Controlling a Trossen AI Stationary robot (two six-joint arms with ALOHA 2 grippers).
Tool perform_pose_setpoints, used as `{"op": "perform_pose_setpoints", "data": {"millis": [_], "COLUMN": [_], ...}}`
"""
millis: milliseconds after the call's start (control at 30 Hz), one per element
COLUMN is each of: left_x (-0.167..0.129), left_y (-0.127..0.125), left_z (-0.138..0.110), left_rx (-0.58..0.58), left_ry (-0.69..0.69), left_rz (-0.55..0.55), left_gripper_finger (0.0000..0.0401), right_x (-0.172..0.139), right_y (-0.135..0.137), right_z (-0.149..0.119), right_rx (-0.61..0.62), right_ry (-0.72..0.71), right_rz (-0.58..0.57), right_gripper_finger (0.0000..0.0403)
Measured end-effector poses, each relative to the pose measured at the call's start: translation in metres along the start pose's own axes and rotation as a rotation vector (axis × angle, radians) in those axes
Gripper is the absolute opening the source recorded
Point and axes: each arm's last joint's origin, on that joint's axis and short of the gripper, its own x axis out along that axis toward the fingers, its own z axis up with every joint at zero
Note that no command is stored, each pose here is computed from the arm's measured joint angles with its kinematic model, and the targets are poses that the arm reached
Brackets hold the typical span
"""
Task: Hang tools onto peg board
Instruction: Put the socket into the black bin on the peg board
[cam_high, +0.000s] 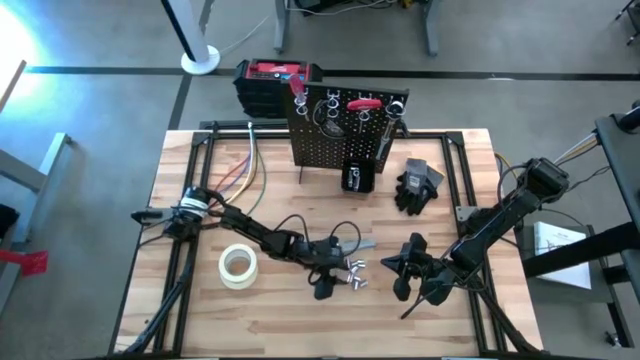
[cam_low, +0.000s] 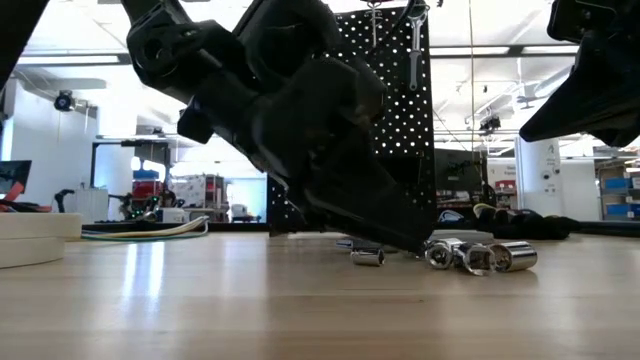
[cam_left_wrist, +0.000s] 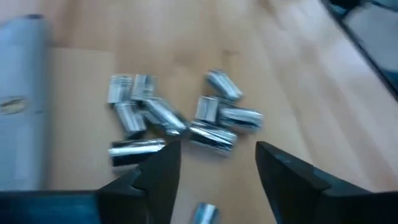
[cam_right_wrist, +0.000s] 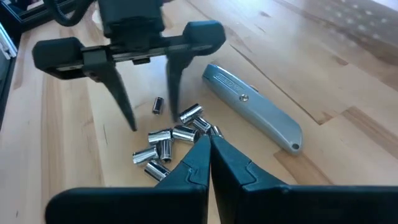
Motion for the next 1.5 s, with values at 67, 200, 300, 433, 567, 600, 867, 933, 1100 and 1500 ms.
{"op": "perform_pose_setpoints", "data": {"millis": [67, 200, 300, 433, 567, 600, 867, 933, 1100, 1500], "left_x": [0.000, 0.000, -0.001, -0.001, -0.001, -0.002, -0.006, -0.007, -0.008, -0.009], "left_y": [0.002, 0.005, 0.006, 0.007, 0.009, 0.010, 0.018, 0.019, 0.021, 0.040], "left_z": [0.000, 0.000, 0.000, 0.000, 0.000, 0.000, 0.003, 0.004, 0.006, 0.003], "left_rx": [-0.028, -0.033, -0.013, 0.034, 0.098, 0.105, 0.025, -0.015, -0.042, -0.102], "left_ry": [-0.014, -0.034, -0.041, -0.045, -0.035, -0.033, -0.112, -0.140, -0.175, -0.171], "left_rz": [0.058, 0.167, 0.205, 0.239, 0.281, 0.300, 0.539, 0.579, 0.626, 0.730], "left_gripper_finger": [0.0214, 0.0231, 0.0233, 0.0233, 0.0233, 0.0233, 0.0233, 0.0233, 0.0232, 0.0230], "right_x": [0.000, 0.000, 0.000, 0.000, 0.000, 0.000, 0.000, 0.000, 0.000, 0.000], "right_y": [0.000, 0.000, 0.000, 0.000, 0.000, 0.000, 0.000, 0.000, 0.000, 0.000], "right_z": [0.000, 0.000, 0.000, 0.000, 0.000, 0.000, 0.000, 0.000, 0.000, 0.000], "right_rx": [0.000, 0.000, 0.000, -0.001, -0.004, -0.004, -0.007, -0.006, -0.007, -0.005], "right_ry": [0.000, 0.000, 0.000, 0.000, 0.000, 0.001, 0.001, 0.001, 0.000, -0.001], "right_rz": [0.000, 0.000, 0.000, 0.000, -0.001, -0.001, -0.003, -0.003, -0.003, -0.004], "right_gripper_finger": [0.0002, 0.0002, 0.0002, 0.0002, 0.0002, 0.0002, 0.0002, 0.0002, 0.0002, 0.0002]}}
